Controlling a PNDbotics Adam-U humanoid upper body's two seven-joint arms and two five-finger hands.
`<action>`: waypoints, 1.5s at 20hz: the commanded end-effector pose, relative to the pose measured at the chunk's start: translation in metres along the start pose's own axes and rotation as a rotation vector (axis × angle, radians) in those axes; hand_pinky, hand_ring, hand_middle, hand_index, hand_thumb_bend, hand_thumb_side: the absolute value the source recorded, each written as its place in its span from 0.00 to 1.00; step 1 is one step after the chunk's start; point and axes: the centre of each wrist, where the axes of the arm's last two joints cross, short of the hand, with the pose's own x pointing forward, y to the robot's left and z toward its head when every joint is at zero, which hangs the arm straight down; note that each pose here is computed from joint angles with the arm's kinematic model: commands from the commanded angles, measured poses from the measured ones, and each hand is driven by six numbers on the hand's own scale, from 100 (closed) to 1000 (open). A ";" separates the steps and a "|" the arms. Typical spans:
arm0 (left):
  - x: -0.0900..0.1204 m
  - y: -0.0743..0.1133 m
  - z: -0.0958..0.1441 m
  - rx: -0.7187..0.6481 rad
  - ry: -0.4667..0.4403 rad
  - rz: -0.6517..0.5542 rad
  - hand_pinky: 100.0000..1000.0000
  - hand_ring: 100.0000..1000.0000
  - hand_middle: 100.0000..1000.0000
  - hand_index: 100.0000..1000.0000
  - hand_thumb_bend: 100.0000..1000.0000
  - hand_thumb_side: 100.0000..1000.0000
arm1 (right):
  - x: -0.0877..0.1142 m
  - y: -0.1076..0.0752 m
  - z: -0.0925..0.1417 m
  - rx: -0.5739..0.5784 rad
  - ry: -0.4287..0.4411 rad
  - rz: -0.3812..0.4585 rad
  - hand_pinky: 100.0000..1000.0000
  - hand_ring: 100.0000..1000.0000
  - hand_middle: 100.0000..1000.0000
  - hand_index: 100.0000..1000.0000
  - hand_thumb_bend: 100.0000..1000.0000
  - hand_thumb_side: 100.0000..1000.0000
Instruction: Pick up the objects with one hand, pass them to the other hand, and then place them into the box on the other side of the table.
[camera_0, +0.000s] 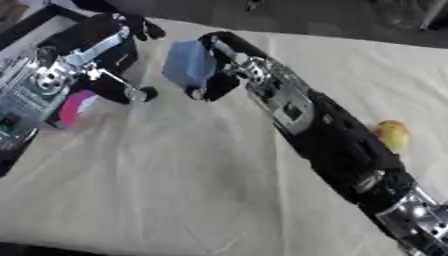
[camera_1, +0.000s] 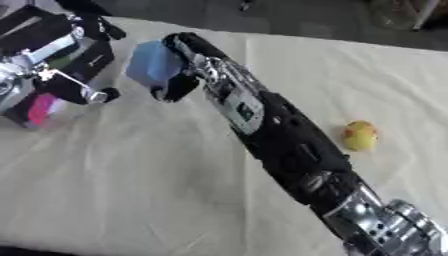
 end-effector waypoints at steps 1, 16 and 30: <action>0.002 0.008 -0.003 0.017 -0.013 -0.028 0.89 0.77 0.73 0.85 0.49 0.00 | 0.014 -0.005 -0.001 -0.010 -0.052 -0.001 0.60 0.41 0.33 0.35 0.00 0.00; 0.005 0.003 -0.011 0.025 -0.003 -0.020 0.89 0.77 0.73 0.85 0.44 0.01 | 0.025 0.002 -0.003 0.036 -0.114 0.010 0.61 0.41 0.33 0.34 0.00 0.00; 0.002 -0.002 -0.012 0.019 0.028 0.003 0.86 0.64 0.48 0.65 0.27 0.00 | 0.029 0.003 -0.003 0.023 -0.137 0.006 0.61 0.41 0.32 0.33 0.00 0.00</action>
